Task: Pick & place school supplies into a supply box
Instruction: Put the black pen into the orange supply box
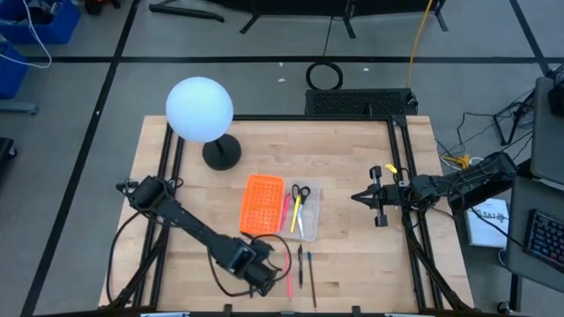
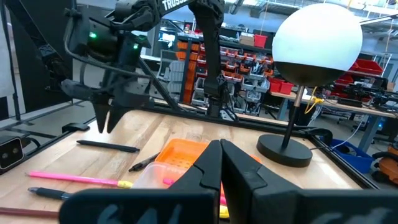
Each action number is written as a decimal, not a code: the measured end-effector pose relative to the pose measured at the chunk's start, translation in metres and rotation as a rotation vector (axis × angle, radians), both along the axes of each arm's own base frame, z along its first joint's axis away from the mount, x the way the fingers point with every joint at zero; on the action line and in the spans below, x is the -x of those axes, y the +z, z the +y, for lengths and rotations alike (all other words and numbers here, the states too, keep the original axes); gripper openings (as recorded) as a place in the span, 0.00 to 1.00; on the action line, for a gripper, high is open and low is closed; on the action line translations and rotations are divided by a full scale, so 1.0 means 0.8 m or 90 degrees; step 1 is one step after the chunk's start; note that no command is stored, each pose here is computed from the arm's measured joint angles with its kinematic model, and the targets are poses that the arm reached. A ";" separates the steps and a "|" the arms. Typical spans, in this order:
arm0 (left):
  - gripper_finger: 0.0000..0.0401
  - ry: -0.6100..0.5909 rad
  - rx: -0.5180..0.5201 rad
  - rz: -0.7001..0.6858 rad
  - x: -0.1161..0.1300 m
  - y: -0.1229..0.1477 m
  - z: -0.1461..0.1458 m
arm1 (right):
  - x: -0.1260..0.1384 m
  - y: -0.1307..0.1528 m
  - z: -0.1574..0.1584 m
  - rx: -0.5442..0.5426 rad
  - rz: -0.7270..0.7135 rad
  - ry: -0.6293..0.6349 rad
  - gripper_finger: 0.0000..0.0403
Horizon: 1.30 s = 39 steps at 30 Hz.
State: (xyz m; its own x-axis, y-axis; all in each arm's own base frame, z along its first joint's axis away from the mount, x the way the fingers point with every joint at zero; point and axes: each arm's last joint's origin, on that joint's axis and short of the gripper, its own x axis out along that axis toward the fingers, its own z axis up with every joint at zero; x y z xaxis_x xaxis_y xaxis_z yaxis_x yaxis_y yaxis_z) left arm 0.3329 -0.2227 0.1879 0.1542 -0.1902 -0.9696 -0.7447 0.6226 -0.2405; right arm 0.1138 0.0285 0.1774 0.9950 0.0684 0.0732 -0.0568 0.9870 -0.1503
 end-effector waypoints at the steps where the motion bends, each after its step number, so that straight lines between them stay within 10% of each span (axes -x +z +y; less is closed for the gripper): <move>1: 0.20 0.027 0.004 0.009 0.001 -0.001 -0.002 | 0.000 0.000 0.000 -0.001 0.000 0.000 0.00; 8: 0.20 0.198 0.012 0.036 0.013 -0.003 -0.017 | 0.000 -0.001 0.000 -0.015 0.007 0.001 0.00; 18: 0.23 0.239 -0.018 0.007 0.015 -0.017 -0.030 | 0.000 -0.005 0.000 0.016 0.026 0.000 0.00; 30: 0.50 0.255 0.057 0.091 -0.001 -0.055 -0.037 | 0.000 -0.005 0.000 0.032 0.025 0.000 0.00; 39: 0.47 0.255 0.039 0.095 0.000 -0.057 -0.032 | 0.000 -0.004 0.000 0.024 0.021 0.001 0.00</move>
State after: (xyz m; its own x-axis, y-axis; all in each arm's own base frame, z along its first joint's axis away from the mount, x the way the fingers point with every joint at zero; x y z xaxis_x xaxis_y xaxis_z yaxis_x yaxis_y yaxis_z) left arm 0.3332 -0.2483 0.1424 0.0859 -0.2015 -0.9757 -0.9542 0.2651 -0.1388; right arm 0.1140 0.0287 0.1739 0.9968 0.0714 0.0372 -0.0634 0.9805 -0.1859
